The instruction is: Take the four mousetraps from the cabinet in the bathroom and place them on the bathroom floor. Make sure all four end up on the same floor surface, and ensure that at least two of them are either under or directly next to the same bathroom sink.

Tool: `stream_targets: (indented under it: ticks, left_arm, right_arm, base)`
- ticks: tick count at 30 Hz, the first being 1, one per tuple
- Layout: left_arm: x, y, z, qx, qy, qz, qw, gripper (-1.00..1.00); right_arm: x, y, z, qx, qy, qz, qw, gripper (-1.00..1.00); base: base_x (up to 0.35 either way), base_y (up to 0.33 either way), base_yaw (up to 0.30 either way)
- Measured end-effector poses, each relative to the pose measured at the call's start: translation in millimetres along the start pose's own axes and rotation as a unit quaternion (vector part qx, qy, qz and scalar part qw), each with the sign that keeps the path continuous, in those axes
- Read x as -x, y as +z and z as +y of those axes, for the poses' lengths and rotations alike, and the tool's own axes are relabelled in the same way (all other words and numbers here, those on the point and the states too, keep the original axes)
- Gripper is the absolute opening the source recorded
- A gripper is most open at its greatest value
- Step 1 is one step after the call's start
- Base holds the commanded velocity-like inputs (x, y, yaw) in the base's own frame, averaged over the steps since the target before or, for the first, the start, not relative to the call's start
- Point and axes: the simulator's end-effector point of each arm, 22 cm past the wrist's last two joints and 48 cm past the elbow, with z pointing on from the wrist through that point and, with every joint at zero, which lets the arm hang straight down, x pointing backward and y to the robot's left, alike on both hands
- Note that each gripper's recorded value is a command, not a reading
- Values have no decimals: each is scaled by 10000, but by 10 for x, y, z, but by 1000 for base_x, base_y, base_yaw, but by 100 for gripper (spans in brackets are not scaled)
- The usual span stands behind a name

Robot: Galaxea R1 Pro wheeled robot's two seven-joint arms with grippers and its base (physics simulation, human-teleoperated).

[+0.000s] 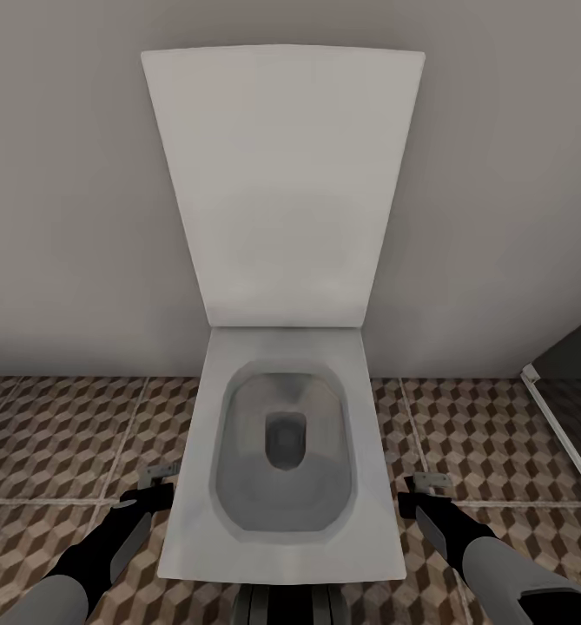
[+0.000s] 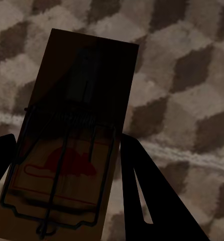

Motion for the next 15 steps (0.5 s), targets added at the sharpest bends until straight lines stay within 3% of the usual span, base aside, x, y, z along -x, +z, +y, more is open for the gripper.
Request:
stream_targets:
  ticks: [15]
  left_arm:
    - [-246, 141, 15, 37, 38, 220, 9997, -100]
  right_arm:
    - [-235, 166, 18, -18, -79, 227, 9997, -100]
  base:
    - [0, 0, 0]
